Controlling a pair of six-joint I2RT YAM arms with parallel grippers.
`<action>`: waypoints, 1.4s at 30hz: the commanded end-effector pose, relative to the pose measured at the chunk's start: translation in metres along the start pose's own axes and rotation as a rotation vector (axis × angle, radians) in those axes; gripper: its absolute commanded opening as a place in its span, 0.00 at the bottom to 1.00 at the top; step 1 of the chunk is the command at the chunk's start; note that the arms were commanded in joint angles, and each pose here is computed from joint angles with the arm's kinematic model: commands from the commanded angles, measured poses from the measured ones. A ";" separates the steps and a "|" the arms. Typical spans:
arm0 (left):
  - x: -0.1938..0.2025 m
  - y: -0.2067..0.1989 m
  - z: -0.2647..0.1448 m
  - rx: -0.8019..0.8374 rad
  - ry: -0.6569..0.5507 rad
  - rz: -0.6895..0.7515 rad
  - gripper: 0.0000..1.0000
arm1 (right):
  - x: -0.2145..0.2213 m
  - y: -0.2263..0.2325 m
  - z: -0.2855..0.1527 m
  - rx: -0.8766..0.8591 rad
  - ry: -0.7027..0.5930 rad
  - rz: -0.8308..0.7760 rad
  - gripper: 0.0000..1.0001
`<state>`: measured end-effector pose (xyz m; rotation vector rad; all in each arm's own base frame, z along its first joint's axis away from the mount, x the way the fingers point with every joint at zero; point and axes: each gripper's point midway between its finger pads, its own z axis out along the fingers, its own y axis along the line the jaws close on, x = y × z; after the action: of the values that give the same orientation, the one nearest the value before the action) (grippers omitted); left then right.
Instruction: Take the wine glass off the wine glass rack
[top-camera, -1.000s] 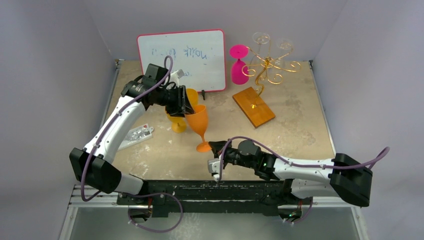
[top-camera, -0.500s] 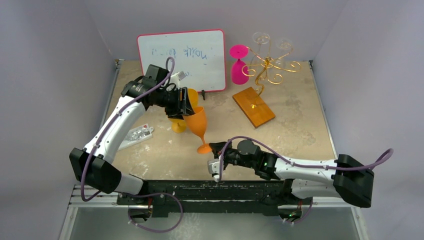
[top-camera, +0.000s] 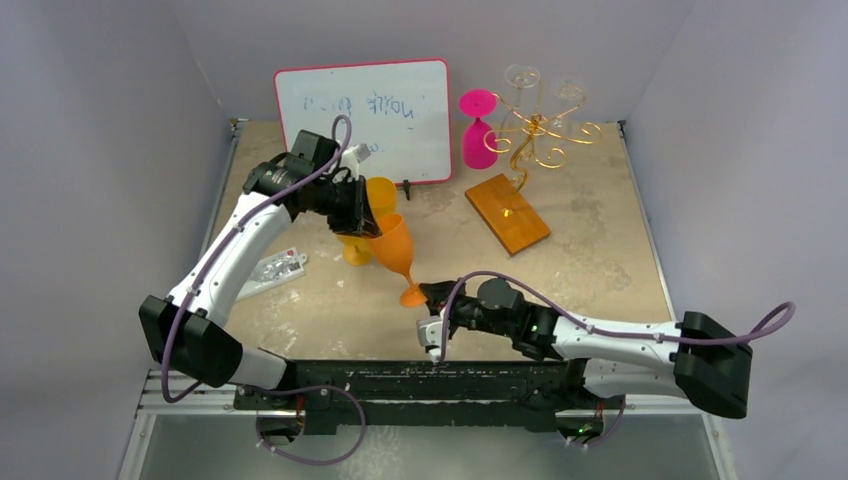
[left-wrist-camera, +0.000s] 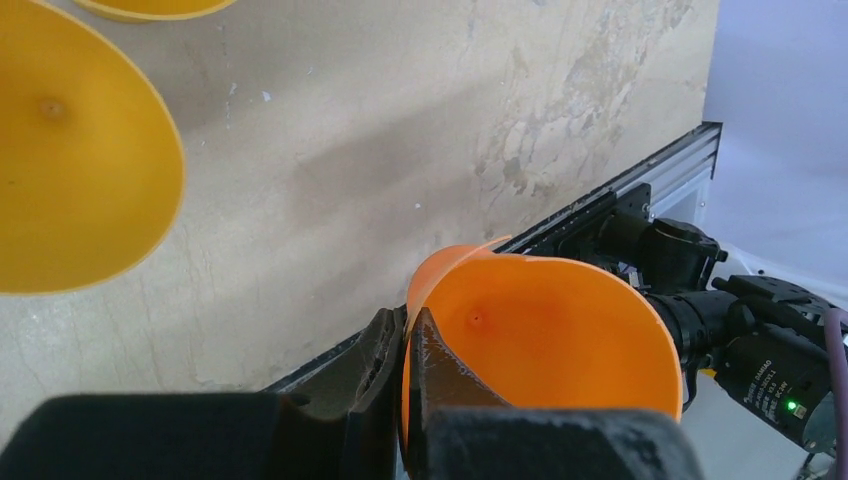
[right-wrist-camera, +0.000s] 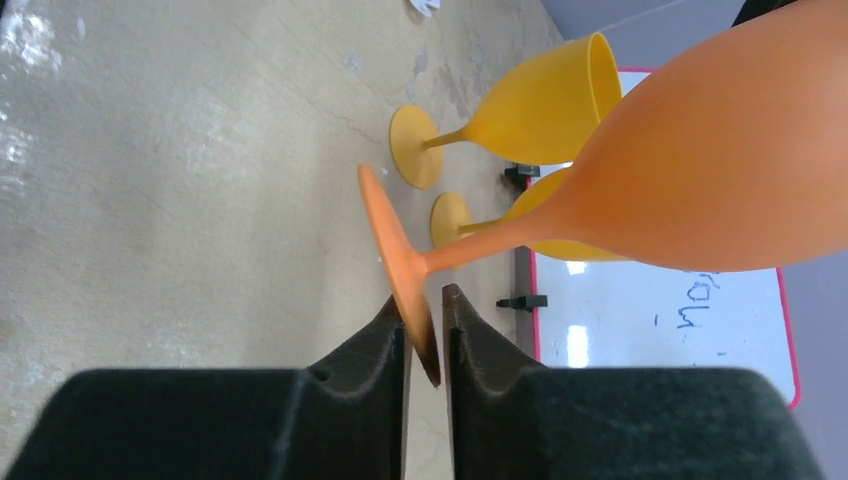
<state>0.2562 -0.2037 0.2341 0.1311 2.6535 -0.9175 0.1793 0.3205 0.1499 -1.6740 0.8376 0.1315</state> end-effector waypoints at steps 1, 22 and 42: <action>0.002 -0.033 -0.010 0.112 -0.026 0.086 0.00 | -0.031 -0.038 -0.009 0.130 -0.111 0.026 0.24; -0.030 -0.030 -0.023 -0.057 -0.211 0.109 0.00 | -0.051 -0.027 -0.040 0.135 -0.248 0.158 0.48; -0.001 0.058 -0.039 -0.462 -0.586 0.053 0.00 | -0.032 -0.085 -0.108 0.637 -0.365 0.722 0.51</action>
<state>0.2351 -0.1718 0.2039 0.0602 2.4807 -0.3739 0.1500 0.2659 0.2247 -1.0633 0.9388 0.4748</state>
